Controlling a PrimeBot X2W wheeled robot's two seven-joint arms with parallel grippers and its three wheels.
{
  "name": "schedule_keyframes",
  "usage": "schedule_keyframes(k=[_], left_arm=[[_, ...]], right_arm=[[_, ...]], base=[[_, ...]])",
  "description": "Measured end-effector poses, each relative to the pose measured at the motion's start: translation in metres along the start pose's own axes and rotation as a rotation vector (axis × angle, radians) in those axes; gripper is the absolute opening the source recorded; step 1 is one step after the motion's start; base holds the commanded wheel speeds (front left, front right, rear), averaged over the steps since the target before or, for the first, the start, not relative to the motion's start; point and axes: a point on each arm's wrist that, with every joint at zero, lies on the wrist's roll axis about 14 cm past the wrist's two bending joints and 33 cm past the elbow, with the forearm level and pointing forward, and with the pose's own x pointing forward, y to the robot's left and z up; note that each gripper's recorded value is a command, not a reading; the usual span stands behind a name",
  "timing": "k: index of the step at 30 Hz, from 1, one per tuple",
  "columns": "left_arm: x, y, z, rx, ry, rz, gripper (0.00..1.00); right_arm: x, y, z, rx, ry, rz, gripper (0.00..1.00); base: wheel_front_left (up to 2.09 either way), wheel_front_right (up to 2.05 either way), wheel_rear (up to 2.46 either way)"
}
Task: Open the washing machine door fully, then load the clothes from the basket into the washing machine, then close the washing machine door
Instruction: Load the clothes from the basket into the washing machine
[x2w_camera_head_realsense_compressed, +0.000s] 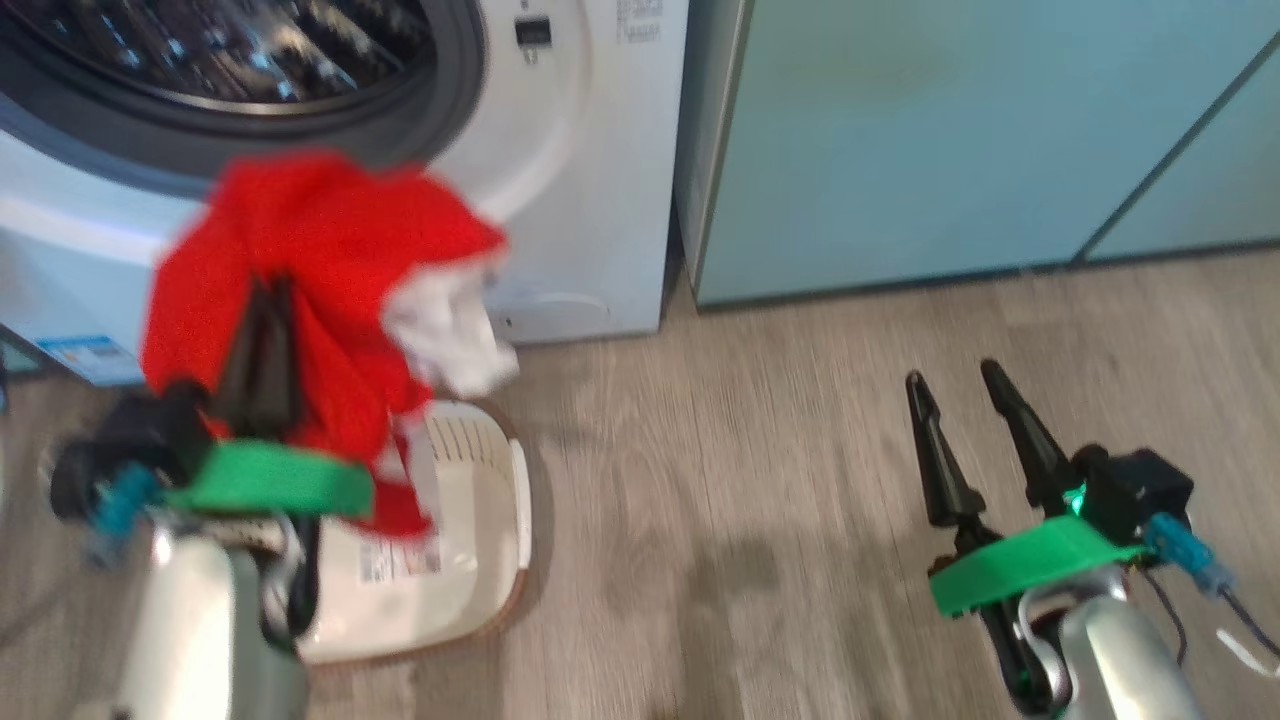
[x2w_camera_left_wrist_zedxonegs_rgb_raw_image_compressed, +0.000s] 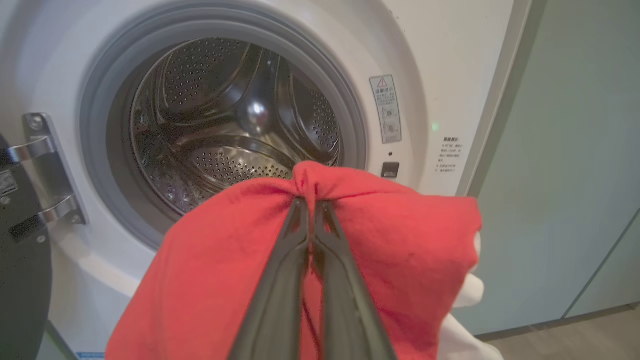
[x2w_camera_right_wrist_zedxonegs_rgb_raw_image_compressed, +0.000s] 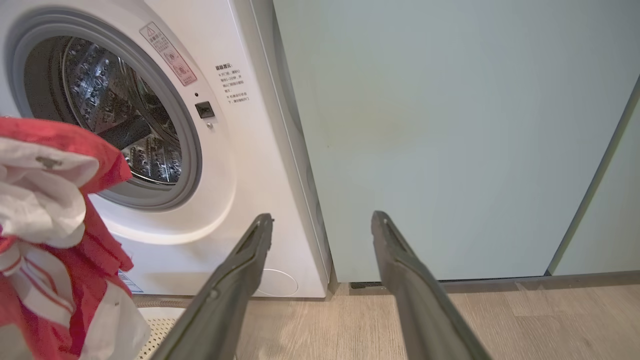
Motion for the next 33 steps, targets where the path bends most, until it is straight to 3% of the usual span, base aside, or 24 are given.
schedule_keyframes(k=[16,33], left_arm=[[0.145,0.032,-0.004,-0.016,-0.151,0.032,0.00],[0.253,0.060,-0.106,0.034,-0.029,0.012,0.00]], right_arm=[[0.040,-0.025,-0.044,-0.015,0.106,-0.053,1.00],[0.063,-0.048,-0.104,0.001,0.233,-0.101,1.00]], base=[[0.00,0.00,0.00],[0.00,0.00,0.00]])
